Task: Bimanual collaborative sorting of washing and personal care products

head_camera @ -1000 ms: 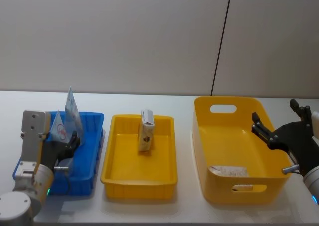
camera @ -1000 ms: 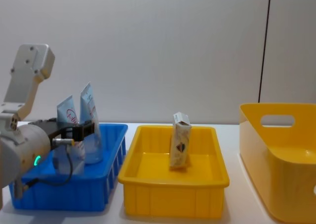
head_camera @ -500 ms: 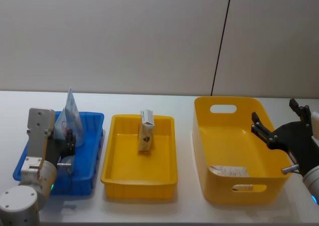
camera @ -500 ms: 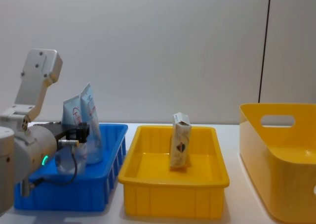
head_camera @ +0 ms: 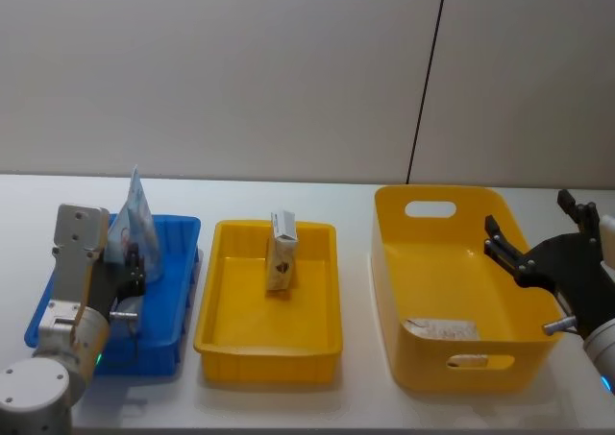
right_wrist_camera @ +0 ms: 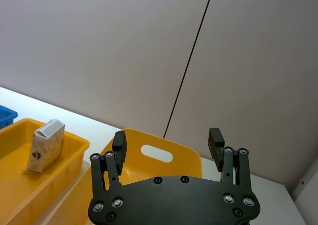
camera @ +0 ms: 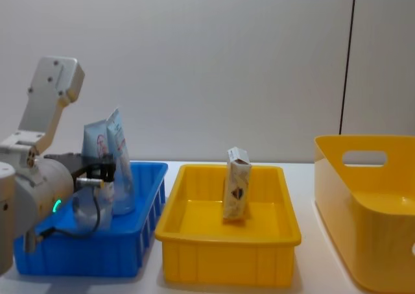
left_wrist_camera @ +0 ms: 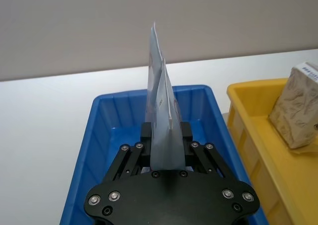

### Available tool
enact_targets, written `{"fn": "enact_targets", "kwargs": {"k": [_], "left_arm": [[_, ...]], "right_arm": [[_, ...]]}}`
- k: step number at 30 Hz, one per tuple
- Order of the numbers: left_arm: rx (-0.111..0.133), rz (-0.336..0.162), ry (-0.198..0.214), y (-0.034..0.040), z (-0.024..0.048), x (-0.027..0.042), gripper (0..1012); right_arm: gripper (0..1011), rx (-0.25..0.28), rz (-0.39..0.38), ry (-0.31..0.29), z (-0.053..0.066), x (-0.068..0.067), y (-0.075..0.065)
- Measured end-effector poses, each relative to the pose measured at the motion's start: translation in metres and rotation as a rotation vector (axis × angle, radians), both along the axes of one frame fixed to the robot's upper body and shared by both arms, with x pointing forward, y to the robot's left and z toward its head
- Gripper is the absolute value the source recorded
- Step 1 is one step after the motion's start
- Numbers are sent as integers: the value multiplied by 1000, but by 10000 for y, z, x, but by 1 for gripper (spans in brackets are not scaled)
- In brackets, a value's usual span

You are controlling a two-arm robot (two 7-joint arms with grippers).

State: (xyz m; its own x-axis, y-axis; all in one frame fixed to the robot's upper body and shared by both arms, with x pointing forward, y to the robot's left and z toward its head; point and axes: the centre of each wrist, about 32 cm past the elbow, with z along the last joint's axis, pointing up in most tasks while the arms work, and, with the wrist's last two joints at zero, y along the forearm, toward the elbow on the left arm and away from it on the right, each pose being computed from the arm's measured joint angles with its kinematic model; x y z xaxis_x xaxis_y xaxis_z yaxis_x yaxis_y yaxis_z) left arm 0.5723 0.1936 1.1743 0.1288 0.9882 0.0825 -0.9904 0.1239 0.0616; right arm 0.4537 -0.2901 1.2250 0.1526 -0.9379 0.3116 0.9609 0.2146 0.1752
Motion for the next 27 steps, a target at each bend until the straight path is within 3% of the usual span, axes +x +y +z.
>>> {"fn": "enact_targets", "kwargs": {"k": [16, 27], "left_arm": [[2, -95, -131, 58, 319, -229, 254], [-47, -225, -207, 65, 480, -292, 254]], "right_arm": [[1002, 0, 0, 0, 0, 0, 0], [1002, 0, 0, 0, 0, 0, 0]]}}
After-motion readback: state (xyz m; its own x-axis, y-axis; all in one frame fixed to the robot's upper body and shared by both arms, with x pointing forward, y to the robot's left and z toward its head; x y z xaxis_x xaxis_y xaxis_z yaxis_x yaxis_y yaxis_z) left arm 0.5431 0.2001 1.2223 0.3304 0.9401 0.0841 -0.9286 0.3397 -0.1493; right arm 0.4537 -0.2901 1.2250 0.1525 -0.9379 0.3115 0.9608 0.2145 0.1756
